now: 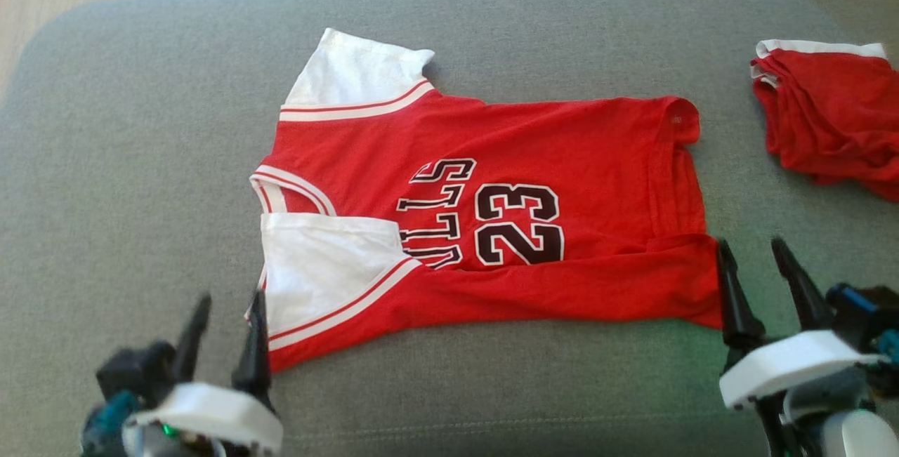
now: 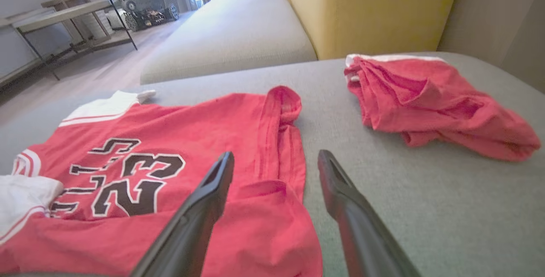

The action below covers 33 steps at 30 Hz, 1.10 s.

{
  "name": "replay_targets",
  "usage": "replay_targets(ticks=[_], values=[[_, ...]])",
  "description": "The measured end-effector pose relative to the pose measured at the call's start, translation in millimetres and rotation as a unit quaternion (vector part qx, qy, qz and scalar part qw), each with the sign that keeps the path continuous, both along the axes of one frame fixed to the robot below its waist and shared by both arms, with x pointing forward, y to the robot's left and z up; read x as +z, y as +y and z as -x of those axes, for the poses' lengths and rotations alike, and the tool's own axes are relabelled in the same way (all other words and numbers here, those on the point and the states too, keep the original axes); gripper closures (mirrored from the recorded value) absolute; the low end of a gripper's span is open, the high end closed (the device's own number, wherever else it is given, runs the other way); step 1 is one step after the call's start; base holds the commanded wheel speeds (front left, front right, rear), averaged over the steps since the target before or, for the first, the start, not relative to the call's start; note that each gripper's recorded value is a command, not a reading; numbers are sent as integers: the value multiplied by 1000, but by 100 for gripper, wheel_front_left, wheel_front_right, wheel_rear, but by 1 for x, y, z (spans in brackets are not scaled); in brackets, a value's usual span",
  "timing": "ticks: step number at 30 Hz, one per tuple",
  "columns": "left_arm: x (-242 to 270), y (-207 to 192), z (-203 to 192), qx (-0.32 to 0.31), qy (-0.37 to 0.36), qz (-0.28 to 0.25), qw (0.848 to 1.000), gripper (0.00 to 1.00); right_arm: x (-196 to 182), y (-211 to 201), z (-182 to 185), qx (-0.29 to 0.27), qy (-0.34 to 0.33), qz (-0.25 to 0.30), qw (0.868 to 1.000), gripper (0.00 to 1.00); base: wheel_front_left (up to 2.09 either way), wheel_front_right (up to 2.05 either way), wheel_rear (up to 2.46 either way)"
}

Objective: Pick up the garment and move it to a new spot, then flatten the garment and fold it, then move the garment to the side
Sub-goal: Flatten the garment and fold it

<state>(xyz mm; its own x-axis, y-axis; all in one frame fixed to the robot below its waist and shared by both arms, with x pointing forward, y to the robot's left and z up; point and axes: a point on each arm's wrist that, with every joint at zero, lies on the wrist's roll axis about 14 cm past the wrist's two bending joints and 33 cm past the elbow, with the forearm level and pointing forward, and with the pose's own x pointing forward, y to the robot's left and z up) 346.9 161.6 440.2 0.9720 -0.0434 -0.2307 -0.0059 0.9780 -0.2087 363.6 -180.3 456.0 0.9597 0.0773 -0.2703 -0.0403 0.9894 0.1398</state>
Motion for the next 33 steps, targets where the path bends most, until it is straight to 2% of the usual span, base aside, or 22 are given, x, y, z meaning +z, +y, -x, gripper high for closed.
replay_targets(ticks=[3, 7, 15, 22, 27, 33], values=[[27, 0, -21, 1, -57, -9, 998, 0, 18, 2, -10, 4, -32, 8, 999, 0, 0, 0, 0], [44, 1, -40, 0, -88, -18, 996, 0, 27, 6, -18, 12, -47, 13, 999, 0, 0, 0, 0], [29, -5, -61, -15, -68, -23, 997, 0, 20, 10, -29, 17, -40, 17, 999, 0, 0, 0, 0], [39, -23, -138, -62, -85, -14, 994, 0, 23, 20, -65, 33, -61, 20, 997, 0, 0, 0, 0], [19, -30, -195, -95, -51, -12, 994, 0, 22, 28, -94, 43, -76, 19, 996, 0, 0, 0, 0], [-31, -43, -236, -124, 21, -4, 992, 0, 8, 24, -111, 40, -74, 20, 996, 0, 0, 0, 0]])
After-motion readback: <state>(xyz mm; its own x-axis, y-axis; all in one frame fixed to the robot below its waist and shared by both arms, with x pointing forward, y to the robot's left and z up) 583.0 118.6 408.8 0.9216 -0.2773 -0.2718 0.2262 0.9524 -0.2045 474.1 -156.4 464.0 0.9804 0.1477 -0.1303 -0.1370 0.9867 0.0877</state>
